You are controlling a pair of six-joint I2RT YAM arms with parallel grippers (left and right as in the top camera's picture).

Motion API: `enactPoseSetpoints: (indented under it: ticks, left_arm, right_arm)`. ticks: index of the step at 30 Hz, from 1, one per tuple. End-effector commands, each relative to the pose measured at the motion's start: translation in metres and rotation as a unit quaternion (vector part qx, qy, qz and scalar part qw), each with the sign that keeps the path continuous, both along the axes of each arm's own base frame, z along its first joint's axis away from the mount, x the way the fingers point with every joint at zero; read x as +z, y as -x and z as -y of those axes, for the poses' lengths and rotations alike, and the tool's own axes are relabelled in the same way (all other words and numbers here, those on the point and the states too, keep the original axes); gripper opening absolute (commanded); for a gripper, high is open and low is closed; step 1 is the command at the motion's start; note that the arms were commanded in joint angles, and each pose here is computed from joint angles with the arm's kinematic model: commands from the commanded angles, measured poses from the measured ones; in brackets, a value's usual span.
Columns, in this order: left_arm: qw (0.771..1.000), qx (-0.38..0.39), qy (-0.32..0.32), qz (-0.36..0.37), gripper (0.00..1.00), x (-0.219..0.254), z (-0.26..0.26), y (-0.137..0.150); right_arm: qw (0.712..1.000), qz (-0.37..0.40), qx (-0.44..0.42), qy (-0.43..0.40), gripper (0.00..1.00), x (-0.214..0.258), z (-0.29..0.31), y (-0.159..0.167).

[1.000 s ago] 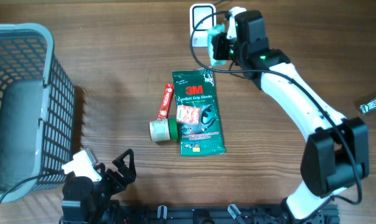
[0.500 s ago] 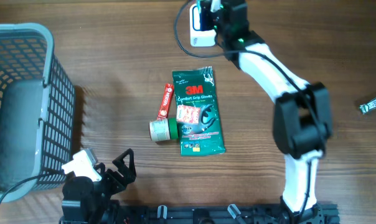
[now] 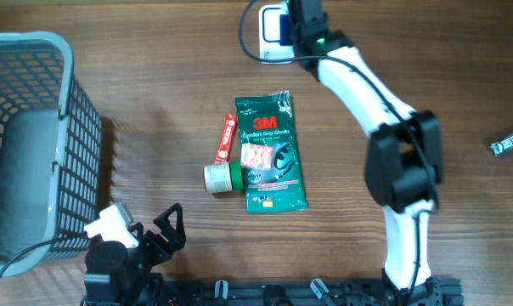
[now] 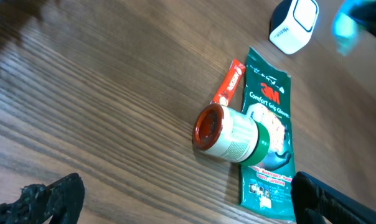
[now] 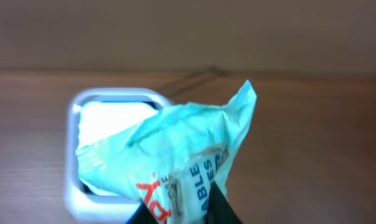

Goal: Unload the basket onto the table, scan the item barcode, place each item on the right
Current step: 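Carry the wipes pack to the right edge and release it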

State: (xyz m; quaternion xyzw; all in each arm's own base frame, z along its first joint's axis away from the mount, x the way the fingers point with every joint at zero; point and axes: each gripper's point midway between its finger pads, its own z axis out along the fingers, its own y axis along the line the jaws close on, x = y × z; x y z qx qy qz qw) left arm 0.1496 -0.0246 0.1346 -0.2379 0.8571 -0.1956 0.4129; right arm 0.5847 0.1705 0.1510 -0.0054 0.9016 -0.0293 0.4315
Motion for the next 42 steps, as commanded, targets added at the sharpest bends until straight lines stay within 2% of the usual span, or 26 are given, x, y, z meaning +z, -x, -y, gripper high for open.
enactPoseSetpoints:
  ticks: [1,2,4,9,12,18,21,22,23,24,25,29,32,34,36,39,42]
  left_arm:
    - [1.0,0.002,0.002,0.0,1.0,-0.001,0.0,-0.001]
    - [1.0,0.001,0.002,0.0,1.0,-0.001,0.0,0.0]
    - [1.0,0.001,0.002,0.0,1.0,-0.001,0.0,0.0]
    - [1.0,0.002,0.002,0.0,1.0,-0.001,0.0,0.0]
    - [1.0,0.001,0.002,0.0,1.0,-0.001,0.0,0.0]
    - [1.0,0.001,0.002,0.0,1.0,-0.001,0.0,0.0]
    - [1.0,0.001,0.002,0.0,1.0,-0.001,0.0,0.0]
    - [1.0,0.001,0.002,0.0,1.0,-0.001,0.0,0.0]
    - [1.0,0.001,0.002,0.0,1.0,-0.001,0.0,0.0]
    - [1.0,0.001,0.002,0.0,1.0,-0.001,0.0,0.0]
    - [1.0,0.001,0.002,0.0,1.0,-0.001,0.0,0.0]
    - [1.0,0.001,0.002,0.0,1.0,-0.001,0.0,0.0]
    - [1.0,0.001,0.002,0.0,1.0,-0.001,0.0,0.0]
    - [1.0,0.001,0.002,0.0,1.0,-0.001,0.0,0.0]
    - [1.0,0.001,0.002,0.0,1.0,-0.001,0.0,0.0]
    - [1.0,0.001,0.002,0.0,1.0,-0.001,0.0,0.0]
    - [1.0,0.001,0.002,0.0,1.0,-0.001,0.0,0.0]
  right_arm:
    - [0.977,0.032,-0.191,0.09,0.04,0.098,0.116,0.044]
    - [0.962,-0.029,-0.24,0.131,0.05,0.082,0.166,0.067]
    - [0.952,-0.081,-0.26,0.136,0.04,0.058,0.205,0.078]
    - [0.918,-0.202,-0.339,0.045,0.05,-0.039,0.32,0.115]
    - [0.893,-0.258,-0.369,-0.009,0.05,-0.085,0.359,0.144]
    - [0.86,-0.266,-0.434,-0.034,0.08,-0.094,0.403,0.175]
    - [0.827,-0.268,-0.49,-0.06,0.08,-0.089,0.423,0.201]
    - [0.824,-0.266,-0.496,-0.063,0.23,-0.085,0.426,0.205]
    - [0.824,-0.264,-0.497,-0.063,0.58,-0.078,0.427,0.208]
    - [0.832,-0.26,-0.487,-0.057,1.0,-0.067,0.427,0.209]
    - [0.837,-0.255,-0.482,-0.054,1.0,-0.058,0.425,0.209]
    - [0.866,-0.227,-0.435,-0.094,1.0,-0.013,0.384,0.199]
    - [0.891,-0.24,-0.323,-0.211,1.0,0.006,0.302,0.181]
    - [0.879,-0.288,-0.226,-0.304,1.0,0.009,0.229,0.18]
    - [0.859,-0.341,-0.163,-0.346,1.0,0.005,0.171,0.19]
    - [0.85,-0.407,-0.047,-0.332,1.0,-0.009,0.095,0.216]
    - [0.842,-0.462,0.036,-0.277,1.0,-0.026,0.03,0.253]
